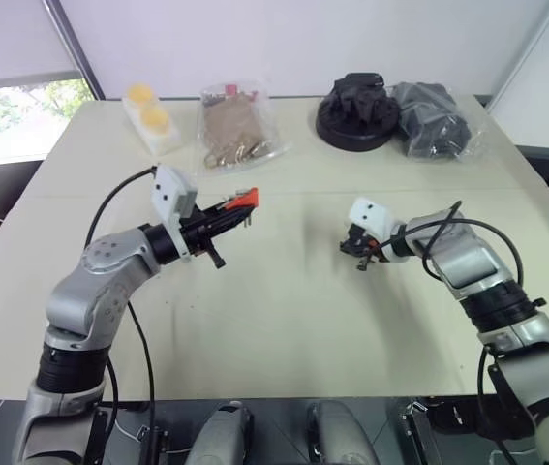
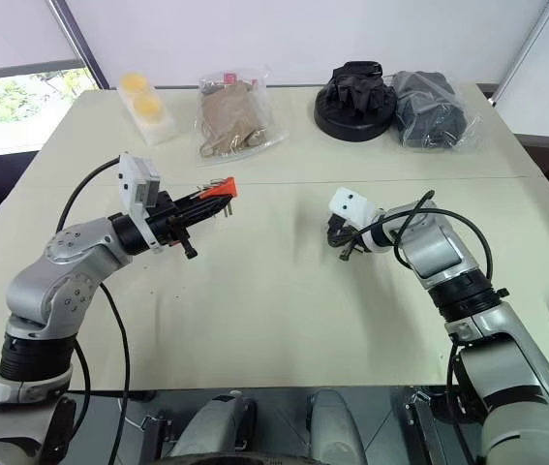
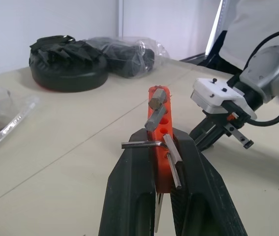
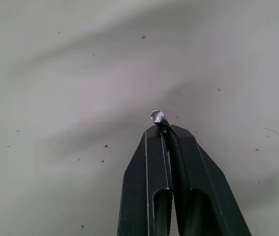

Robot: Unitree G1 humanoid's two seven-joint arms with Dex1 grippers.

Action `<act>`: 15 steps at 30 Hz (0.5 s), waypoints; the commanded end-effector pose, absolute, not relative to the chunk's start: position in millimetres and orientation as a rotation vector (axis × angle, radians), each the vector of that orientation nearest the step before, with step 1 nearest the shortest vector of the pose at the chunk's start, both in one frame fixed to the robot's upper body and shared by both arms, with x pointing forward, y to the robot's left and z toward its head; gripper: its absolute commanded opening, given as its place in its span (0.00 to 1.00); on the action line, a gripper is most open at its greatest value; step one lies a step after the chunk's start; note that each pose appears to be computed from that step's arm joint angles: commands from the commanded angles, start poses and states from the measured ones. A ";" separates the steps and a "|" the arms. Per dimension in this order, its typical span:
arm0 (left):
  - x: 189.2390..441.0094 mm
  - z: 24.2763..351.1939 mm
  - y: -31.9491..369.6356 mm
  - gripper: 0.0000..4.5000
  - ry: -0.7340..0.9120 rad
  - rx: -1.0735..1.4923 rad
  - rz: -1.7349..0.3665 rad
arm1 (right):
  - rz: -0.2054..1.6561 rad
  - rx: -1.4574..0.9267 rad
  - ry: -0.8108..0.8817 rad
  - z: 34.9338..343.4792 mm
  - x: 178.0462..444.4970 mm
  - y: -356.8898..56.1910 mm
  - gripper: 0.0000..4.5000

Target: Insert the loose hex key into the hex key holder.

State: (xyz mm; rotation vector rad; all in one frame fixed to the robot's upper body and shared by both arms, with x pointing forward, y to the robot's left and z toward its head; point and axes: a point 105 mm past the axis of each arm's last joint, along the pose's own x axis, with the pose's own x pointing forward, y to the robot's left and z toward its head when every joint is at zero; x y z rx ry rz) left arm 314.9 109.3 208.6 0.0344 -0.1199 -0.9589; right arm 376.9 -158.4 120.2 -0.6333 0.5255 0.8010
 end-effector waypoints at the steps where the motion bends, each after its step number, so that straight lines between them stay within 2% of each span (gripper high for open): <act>1: 316.8 224.2 110.8 0.00 -0.183 0.049 -0.946 | 0.727 -0.542 0.193 169.4 395.2 -136.5 0.01; 4: 320.2 229.0 110.4 0.00 -0.194 0.038 -0.944 | 0.607 -0.439 -0.148 225.6 407.1 -118.9 0.01; 6: 322.3 232.1 108.6 0.00 -0.201 0.033 -0.944 | 0.565 -0.331 -0.297 255.0 406.1 -107.5 0.01; 11: 328.7 238.6 105.1 0.00 -0.213 0.023 -0.948 | 0.630 -0.055 -0.518 298.1 386.7 -69.2 0.01; 15: 332.1 241.6 104.2 0.00 -0.216 0.021 -0.952 | 0.695 0.167 -0.597 318.8 375.2 -52.5 0.01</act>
